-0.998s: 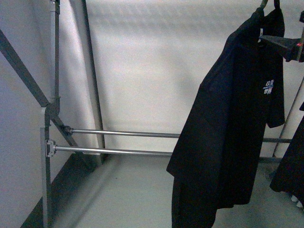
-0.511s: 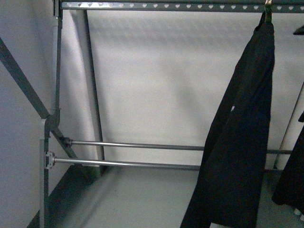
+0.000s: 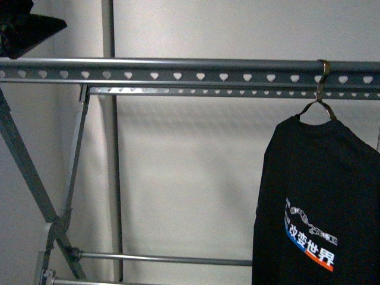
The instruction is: Hang clothes on hanger
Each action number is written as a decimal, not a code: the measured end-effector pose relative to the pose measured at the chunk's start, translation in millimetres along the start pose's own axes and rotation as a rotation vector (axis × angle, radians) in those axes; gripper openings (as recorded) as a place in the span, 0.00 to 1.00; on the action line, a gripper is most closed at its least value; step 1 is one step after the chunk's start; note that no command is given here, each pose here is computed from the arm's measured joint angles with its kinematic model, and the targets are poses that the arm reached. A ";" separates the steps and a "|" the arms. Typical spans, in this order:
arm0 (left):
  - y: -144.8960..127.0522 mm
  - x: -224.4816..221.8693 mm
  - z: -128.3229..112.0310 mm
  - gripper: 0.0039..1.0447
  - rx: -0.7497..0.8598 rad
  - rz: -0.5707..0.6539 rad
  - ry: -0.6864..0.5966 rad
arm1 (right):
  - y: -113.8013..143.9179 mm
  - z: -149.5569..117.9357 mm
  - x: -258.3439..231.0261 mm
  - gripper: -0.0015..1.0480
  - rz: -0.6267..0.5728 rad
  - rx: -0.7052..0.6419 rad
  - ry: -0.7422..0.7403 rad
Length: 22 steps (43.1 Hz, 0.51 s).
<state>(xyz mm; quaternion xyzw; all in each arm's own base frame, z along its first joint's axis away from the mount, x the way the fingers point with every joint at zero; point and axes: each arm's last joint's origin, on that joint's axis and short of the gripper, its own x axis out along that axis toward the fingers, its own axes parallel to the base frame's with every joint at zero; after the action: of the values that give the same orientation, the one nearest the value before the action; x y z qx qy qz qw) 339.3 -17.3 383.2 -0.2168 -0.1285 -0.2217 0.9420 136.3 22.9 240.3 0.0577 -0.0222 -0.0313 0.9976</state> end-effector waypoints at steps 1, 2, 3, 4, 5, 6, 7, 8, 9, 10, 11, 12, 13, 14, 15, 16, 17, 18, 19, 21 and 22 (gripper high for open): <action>0.0 0.0 0.0 0.94 0.000 0.000 0.000 | 1.5 -1.0 -9.3 0.86 0.002 -0.016 0.009; 0.0 0.0 0.0 0.94 0.000 0.000 0.000 | 2.3 -3.3 -17.6 0.83 0.008 -0.035 0.017; 0.0 0.0 0.0 0.94 0.000 0.000 0.000 | 2.4 -5.8 -25.1 0.80 0.025 -0.044 0.020; 0.0 0.0 0.0 0.94 0.000 0.000 0.000 | 1.9 -9.2 -31.1 0.76 0.050 -0.057 0.025; 0.1 0.0 -0.2 0.94 0.000 0.000 0.001 | 0.9 -12.9 -35.2 0.73 0.070 -0.064 0.029; 0.2 0.0 -0.4 0.94 0.000 0.000 0.001 | -0.4 -16.6 -37.5 0.69 0.077 -0.075 0.033; 0.2 0.0 -0.4 0.94 0.000 0.001 0.001 | -2.6 -21.7 -39.1 0.64 0.075 -0.086 0.038; -1.9 -0.1 0.6 0.91 0.030 0.067 0.002 | -5.2 -27.8 -39.5 0.58 0.071 -0.094 0.046; -1.6 -2.6 -0.6 0.86 0.072 0.187 0.035 | -7.0 -31.4 -39.4 0.53 0.073 -0.098 0.051; -0.9 -9.1 -4.4 0.81 0.116 0.296 0.082 | -8.6 -33.9 -39.4 0.48 0.076 -0.103 0.053; 0.3 -18.9 -11.0 0.76 0.187 0.377 0.135 | -10.1 -35.7 -39.4 0.42 0.080 -0.105 0.052; 1.0 -26.2 -16.5 0.72 0.219 0.413 0.161 | -11.1 -36.8 -39.3 0.39 0.078 -0.106 0.052; 2.1 -36.7 -24.6 0.67 0.272 0.437 0.190 | -12.6 -38.5 -39.4 0.34 0.077 -0.107 0.051; 2.8 -46.9 -31.9 0.62 0.318 0.445 0.211 | -14.0 -39.9 -39.6 0.29 0.075 -0.108 0.049; 3.5 -53.8 -36.0 0.59 0.334 0.448 0.217 | -15.0 -40.5 -39.8 0.26 0.074 -0.108 0.045; 5.4 -61.0 -39.1 0.55 0.355 0.444 0.224 | -15.8 -41.1 -40.0 0.22 0.074 -0.108 0.043; 6.7 -67.8 -42.4 0.52 0.365 0.437 0.229 | -16.6 -41.4 -40.1 0.19 0.075 -0.108 0.040; 7.7 -74.4 -45.4 0.48 0.381 0.440 0.232 | -17.3 -42.0 -40.1 0.16 0.074 -0.108 0.040; 8.8 -83.4 -50.0 0.43 0.394 0.445 0.234 | -18.2 -43.2 -40.1 0.11 0.075 -0.108 0.040; 10.3 -97.2 -57.8 0.35 0.409 0.454 0.236 | -20.6 -45.8 -40.0 0.02 0.091 -0.110 0.043; 11.0 -105.5 -63.2 0.30 0.417 0.459 0.239 | -23.3 -47.6 -39.6 0.02 0.106 -0.112 0.047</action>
<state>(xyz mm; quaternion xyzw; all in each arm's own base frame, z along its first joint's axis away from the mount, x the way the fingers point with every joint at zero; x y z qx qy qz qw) 262.0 0.4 288.5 -0.0152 -0.0074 0.0033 0.9999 97.7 7.8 188.7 0.0012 0.0001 0.0219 0.9998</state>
